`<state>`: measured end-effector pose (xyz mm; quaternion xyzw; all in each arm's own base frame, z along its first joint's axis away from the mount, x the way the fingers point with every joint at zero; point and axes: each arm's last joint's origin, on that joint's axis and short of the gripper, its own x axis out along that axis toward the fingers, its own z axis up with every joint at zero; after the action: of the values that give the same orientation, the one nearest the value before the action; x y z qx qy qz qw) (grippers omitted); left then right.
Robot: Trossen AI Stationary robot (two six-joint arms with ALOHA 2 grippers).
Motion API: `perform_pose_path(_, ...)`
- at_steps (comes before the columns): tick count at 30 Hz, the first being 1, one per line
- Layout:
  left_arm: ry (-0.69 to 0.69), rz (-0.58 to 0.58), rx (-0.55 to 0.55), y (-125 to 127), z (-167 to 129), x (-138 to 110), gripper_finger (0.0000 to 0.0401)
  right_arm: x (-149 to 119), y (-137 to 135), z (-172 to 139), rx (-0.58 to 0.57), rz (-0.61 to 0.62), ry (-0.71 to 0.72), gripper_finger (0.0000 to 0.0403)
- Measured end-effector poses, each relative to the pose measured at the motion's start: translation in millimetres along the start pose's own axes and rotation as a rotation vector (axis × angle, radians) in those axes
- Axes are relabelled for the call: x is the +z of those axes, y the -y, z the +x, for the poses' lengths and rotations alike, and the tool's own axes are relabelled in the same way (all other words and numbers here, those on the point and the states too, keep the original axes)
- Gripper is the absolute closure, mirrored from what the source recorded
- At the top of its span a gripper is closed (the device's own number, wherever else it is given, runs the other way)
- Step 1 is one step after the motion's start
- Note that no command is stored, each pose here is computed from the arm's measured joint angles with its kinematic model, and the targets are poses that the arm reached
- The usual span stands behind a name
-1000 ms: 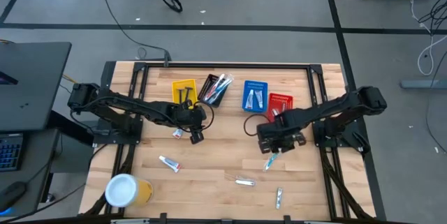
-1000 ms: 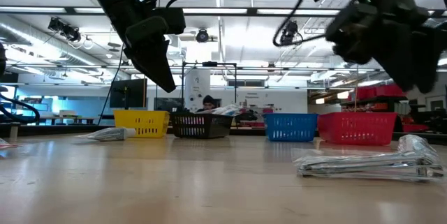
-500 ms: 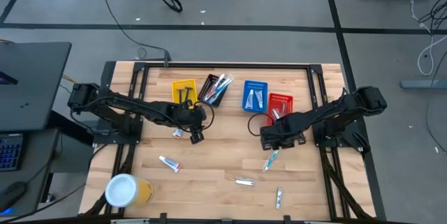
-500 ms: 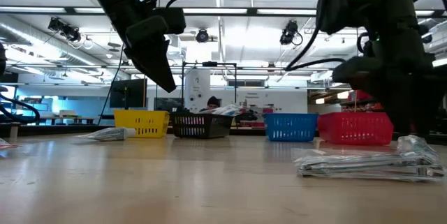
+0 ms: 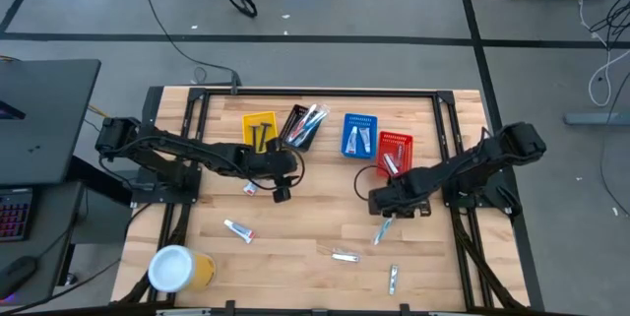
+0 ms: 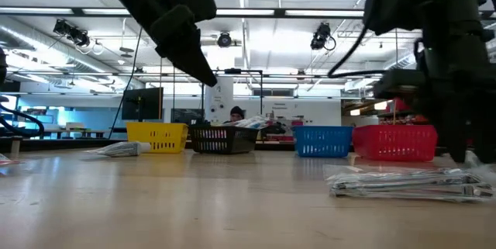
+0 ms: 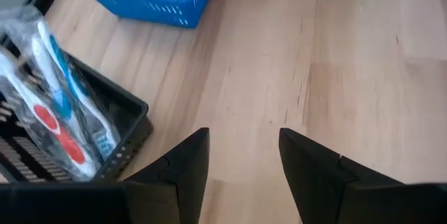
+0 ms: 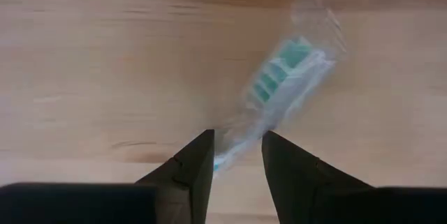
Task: Pick & Place Travel size toiletries
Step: Put the green toothbrush into the black bin
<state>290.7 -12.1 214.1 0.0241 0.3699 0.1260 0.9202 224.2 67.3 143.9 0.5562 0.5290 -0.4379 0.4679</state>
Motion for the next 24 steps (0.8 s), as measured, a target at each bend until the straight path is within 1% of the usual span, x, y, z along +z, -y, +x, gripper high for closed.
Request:
perform_pose_path(4,0.031,0.022,-0.002,0,0,3,0.0218,0,10,9,-0.022,0.034,0.052,0.0272)
perform_pose_path(8,0.048,0.016,-0.004,0,0,5,0.0218,2,17,15,-0.007,0.01,0.1,0.0276)
perform_pose_path(11,0.046,0.016,-0.003,0,0,5,0.0218,3,18,17,-0.004,-0.008,0.112,0.0292)
perform_pose_path(16,0.046,0.016,-0.003,0,0,5,0.0218,4,19,17,-0.008,-0.013,0.12,0.0333)
perform_pose_path(18,0.046,0.016,-0.003,0,0,5,0.0218,2,19,18,-0.004,-0.035,0.134,0.0345)
perform_pose_path(22,0.046,0.014,-0.003,0,0,5,0.0218,-2,16,16,0.024,-0.072,0.182,0.0353)
perform_pose_path(24,0.046,0.012,-0.003,0,0,5,0.0218,-5,11,14,0.054,-0.111,0.223,0.0354)
